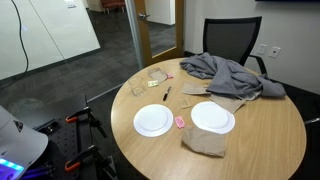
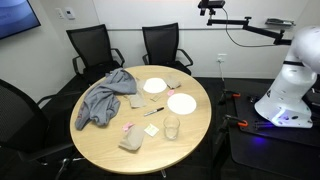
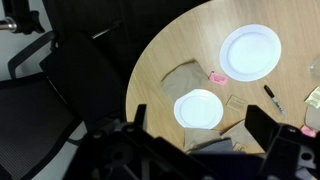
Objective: Move the glass cup to the right.
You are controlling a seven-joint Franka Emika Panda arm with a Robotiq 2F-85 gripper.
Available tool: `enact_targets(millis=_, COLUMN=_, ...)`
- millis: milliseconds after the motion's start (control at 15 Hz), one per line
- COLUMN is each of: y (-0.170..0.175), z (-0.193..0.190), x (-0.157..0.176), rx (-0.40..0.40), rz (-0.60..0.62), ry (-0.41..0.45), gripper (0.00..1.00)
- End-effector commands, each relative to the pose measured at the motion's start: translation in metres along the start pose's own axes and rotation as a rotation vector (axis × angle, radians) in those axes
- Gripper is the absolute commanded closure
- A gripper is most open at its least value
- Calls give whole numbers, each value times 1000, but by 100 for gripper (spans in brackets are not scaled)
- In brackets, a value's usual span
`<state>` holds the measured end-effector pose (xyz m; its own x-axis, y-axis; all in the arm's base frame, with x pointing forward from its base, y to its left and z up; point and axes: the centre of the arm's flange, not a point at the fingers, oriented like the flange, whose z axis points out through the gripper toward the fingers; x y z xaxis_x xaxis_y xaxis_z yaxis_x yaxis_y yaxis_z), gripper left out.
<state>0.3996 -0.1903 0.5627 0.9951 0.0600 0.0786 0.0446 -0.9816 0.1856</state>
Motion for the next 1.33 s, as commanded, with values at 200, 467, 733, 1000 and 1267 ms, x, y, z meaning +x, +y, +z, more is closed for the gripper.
enact_targets(millis=200, y=-72, z=21, x=31, rx=18, rz=-93, ry=23, gripper=0)
enact_targets(millis=467, y=-123, z=50, x=40, rx=23, rz=-171, ry=29, gripper=0)
enact_targets(millis=733, y=-165, z=80, x=41, rx=34, rz=-212, ry=9, gripper=0)
enact_targets(millis=1000, y=-193, z=109, x=36, rx=59, rz=-230, ry=-11, gripper=0)
enact_targets(millis=1267, y=-219, z=136, x=30, rx=107, rz=-256, ry=-39, gripper=0)
